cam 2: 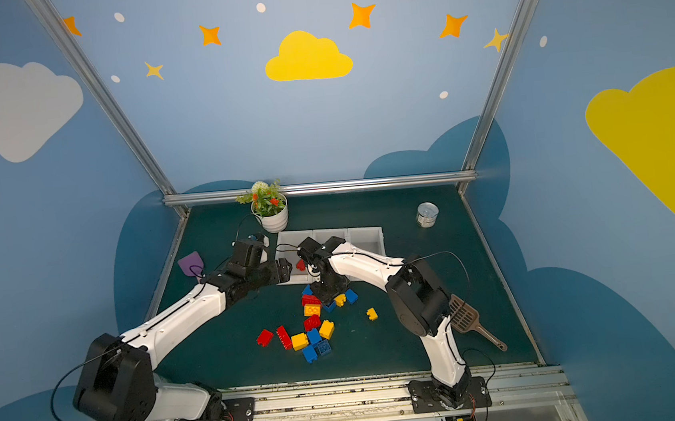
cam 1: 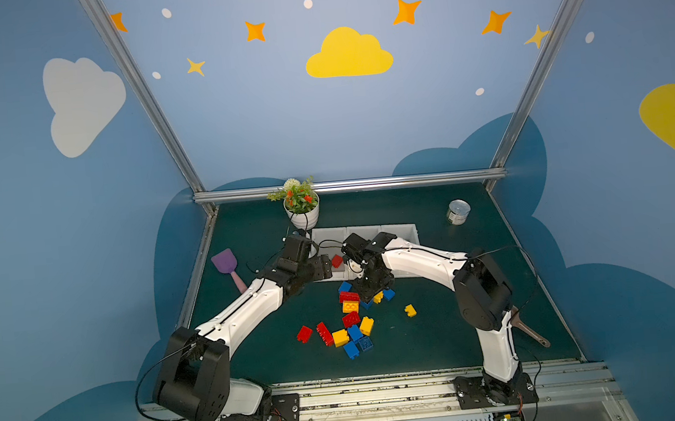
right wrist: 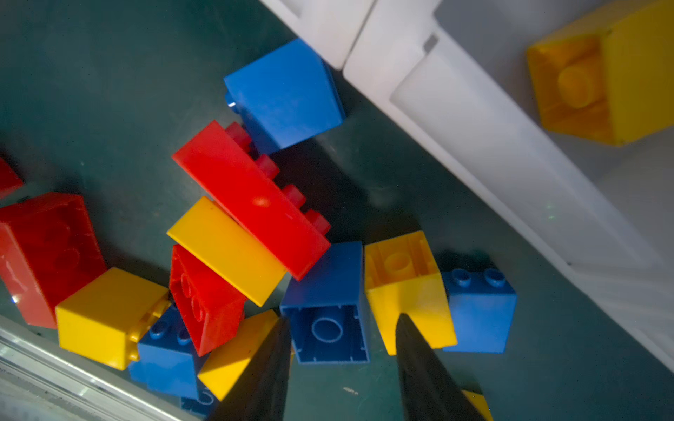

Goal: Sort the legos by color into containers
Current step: 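Lower the right gripper into the brick pile and grasp a blue brick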

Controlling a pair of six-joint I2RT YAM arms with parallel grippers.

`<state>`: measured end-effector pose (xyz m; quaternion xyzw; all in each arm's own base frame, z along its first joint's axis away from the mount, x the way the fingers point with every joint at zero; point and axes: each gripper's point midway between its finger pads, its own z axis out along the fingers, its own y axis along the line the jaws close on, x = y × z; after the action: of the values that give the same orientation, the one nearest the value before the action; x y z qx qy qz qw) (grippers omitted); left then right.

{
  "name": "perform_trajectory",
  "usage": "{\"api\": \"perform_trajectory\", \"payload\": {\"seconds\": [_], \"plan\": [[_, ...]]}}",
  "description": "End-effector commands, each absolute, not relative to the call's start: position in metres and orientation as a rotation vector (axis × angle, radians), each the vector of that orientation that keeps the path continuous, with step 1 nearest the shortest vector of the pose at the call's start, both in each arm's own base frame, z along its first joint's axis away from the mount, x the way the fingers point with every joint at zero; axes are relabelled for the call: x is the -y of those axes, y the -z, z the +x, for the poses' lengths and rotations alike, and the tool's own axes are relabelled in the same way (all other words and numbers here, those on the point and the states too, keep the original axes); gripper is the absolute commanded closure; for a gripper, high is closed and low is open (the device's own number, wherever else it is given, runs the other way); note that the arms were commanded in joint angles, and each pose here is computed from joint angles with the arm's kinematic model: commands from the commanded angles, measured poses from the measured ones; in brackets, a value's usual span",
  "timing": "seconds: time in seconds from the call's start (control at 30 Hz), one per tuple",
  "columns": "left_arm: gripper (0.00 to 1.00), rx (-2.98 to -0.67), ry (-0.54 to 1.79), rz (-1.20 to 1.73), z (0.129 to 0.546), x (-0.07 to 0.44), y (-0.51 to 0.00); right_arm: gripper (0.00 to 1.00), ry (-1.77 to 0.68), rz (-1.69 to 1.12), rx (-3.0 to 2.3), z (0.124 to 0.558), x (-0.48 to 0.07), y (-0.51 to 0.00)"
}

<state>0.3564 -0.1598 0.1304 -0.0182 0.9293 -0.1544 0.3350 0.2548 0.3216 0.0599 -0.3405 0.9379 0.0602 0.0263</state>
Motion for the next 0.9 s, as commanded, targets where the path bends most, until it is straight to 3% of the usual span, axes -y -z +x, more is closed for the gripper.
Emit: {"api": "perform_trajectory", "payload": {"seconds": [0.0,0.43,0.87], "plan": [[0.11,-2.413,0.418,-0.054,0.354,0.159,-0.135,0.53,-0.173,-1.093,-2.896,0.251,-0.326,-0.058],[0.1,-2.415,0.418,-0.062,0.349,0.157,-0.132,0.54,-0.164,-1.141,-2.887,0.244,-0.332,-0.056],[0.09,-2.426,0.419,-0.067,0.343,0.154,-0.128,0.46,-0.199,-1.143,-2.917,0.235,-0.337,-0.05]]}}
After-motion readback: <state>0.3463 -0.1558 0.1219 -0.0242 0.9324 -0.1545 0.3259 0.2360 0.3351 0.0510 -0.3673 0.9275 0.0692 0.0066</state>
